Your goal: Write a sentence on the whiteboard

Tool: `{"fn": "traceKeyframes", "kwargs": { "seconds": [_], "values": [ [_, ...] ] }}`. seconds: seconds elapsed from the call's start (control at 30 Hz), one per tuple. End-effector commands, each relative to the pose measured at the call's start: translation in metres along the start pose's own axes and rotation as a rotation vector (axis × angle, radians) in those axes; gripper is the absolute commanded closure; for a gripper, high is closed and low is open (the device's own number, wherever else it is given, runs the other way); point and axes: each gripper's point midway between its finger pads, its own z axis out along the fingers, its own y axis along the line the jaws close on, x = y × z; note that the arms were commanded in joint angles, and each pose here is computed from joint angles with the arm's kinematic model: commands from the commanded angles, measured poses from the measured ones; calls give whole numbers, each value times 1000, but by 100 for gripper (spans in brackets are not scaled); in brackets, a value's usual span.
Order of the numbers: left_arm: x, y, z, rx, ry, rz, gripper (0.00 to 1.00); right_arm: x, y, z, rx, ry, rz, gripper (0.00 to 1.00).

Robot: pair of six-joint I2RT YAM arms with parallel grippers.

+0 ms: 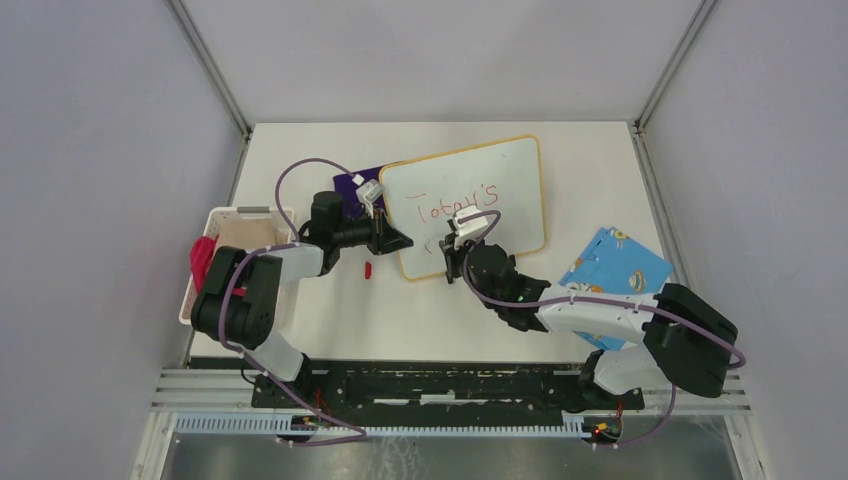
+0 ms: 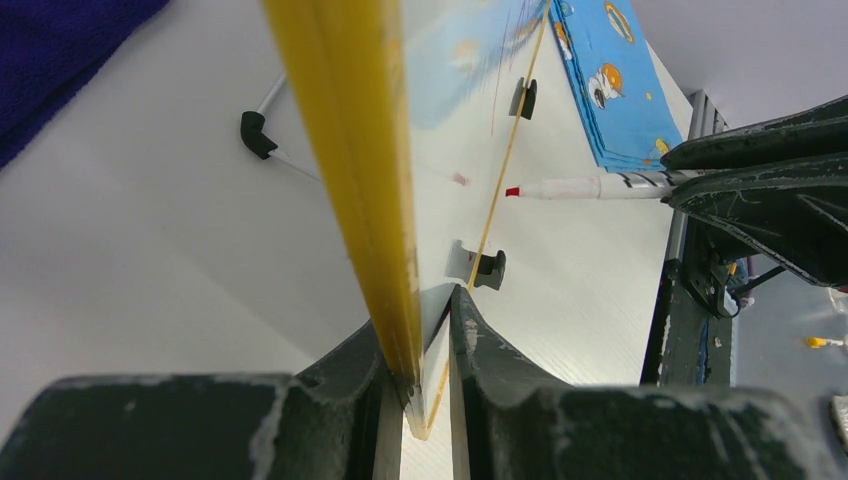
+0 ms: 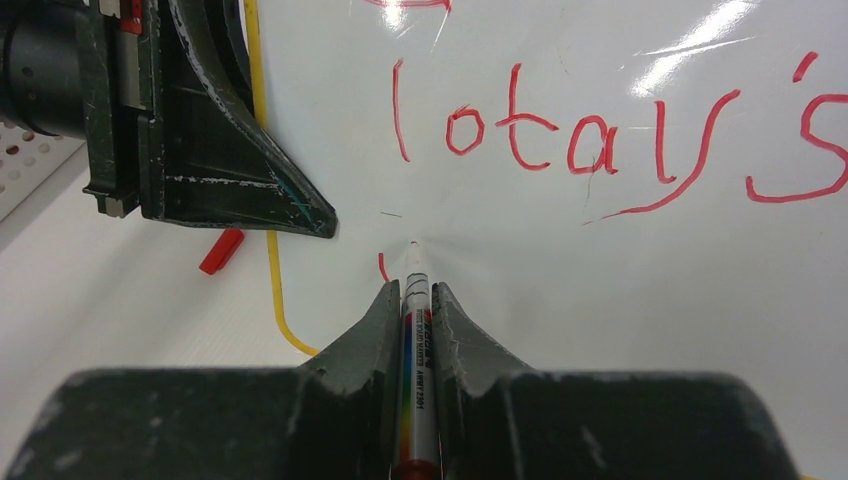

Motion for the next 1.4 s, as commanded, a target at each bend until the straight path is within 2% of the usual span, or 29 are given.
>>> {"fn": "traceKeyframes", "kwargs": {
  "seconds": [0.0, 0.8, 1.1, 1.37],
  "values": [
    [35, 39, -1, -183, 89, -8, 98, -21, 10, 5, -28, -47, 28, 100],
    [34, 38, 0, -182, 88, -8, 98, 21, -1, 2, -7, 51, 9, 100],
    [34, 38, -1, -182, 88, -9, 98, 42, 1, -6, -41, 96, 14, 100],
    [35, 37, 0, -179, 90, -8, 98, 50, 21, -7, -117, 119, 15, 100]
  ]
}}
